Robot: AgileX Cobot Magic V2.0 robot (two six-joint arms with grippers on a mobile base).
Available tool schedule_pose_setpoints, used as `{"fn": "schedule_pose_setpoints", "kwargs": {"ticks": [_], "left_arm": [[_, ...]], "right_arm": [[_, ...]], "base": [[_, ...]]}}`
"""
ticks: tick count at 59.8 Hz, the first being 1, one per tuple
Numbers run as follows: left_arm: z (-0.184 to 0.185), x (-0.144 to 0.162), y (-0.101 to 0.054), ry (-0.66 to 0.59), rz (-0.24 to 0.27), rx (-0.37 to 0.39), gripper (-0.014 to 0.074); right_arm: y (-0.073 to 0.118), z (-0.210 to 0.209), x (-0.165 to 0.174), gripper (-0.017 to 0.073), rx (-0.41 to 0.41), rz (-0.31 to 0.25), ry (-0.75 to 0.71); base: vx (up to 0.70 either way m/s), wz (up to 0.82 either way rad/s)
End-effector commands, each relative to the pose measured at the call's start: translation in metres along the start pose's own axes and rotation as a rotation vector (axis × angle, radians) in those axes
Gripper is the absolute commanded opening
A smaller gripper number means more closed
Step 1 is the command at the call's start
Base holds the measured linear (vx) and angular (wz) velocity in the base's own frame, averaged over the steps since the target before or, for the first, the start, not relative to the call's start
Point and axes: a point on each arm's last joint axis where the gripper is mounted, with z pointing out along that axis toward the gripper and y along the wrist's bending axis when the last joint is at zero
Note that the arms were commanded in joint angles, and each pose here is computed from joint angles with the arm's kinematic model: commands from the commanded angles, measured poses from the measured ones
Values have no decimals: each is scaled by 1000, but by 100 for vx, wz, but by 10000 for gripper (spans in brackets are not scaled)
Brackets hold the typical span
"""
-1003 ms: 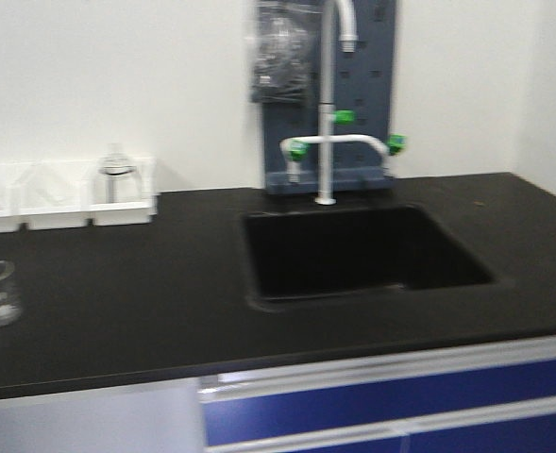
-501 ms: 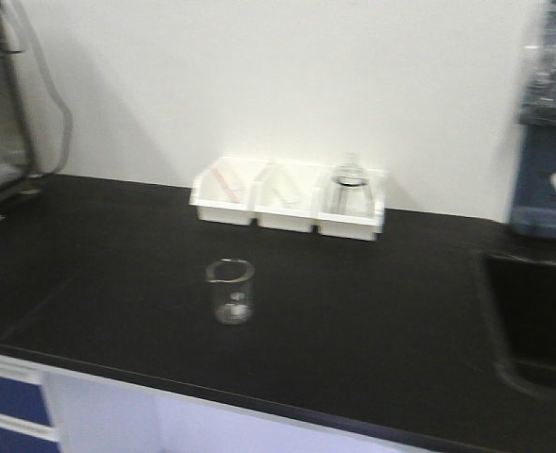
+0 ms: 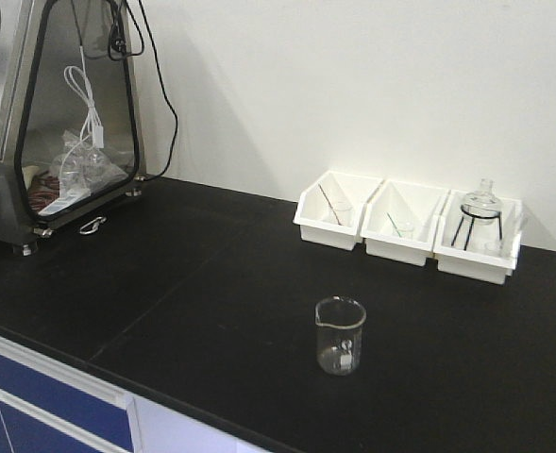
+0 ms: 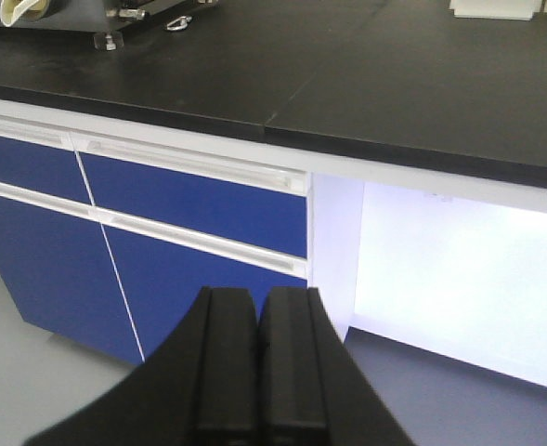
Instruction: Grab transparent chemical and place on left bench
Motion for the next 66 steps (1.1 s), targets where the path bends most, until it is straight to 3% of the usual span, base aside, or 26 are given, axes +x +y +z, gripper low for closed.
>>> {"fn": "schedule_pose_setpoints", "kwargs": {"ticks": [1, 62, 64, 66], "left_arm": [[-1, -3, 0, -81, -9, -2, -3], [-1, -3, 0, -81, -9, -2, -3], [-1, -3, 0, -81, -9, -2, -3], [-1, -3, 0, -81, -9, -2, -3]], "right_arm": [[0, -3, -17, -4, 1, -10, -107], [0, -3, -17, -4, 1, -10, -107], [-1, -3, -18, -4, 3, -19, -108], [-1, -3, -19, -4, 11, -71, -119]], "base": [[28, 7], [21, -12], [7, -11], [6, -9]]}}
